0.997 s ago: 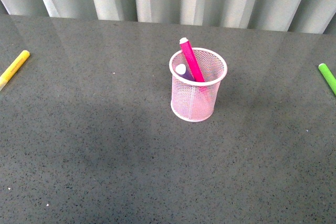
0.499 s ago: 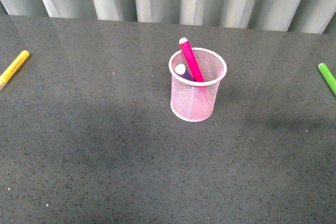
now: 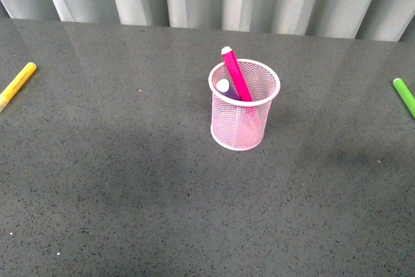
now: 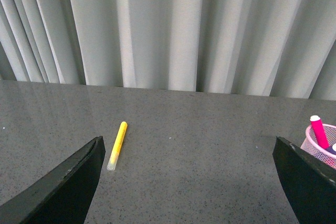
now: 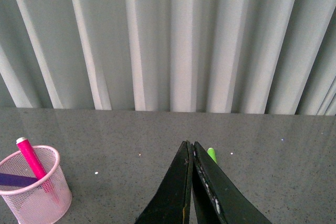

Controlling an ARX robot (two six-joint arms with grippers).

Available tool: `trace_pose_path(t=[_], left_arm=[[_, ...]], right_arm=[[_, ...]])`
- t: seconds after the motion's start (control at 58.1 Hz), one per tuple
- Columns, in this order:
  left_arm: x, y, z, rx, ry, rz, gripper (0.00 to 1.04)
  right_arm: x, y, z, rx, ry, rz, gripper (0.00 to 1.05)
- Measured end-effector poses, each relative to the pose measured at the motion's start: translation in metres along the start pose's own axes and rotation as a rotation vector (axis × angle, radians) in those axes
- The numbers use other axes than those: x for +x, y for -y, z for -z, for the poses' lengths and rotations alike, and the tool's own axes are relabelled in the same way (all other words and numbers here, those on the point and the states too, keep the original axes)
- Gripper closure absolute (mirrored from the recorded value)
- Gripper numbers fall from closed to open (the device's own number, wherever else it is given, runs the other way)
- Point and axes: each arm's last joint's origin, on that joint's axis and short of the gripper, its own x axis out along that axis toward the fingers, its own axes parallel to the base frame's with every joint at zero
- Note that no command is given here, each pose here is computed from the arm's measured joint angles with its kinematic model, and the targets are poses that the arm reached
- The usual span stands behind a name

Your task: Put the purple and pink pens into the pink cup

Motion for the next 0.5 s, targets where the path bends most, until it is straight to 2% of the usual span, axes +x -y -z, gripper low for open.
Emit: trace_pose_path(t=[0.499], left_arm=[[0.000,0.000,0.000,0.000,0.000,0.000,0.07]], right_arm=[[-0.014,0.000,-0.001,0.000,0.005,0.000,1.02]])
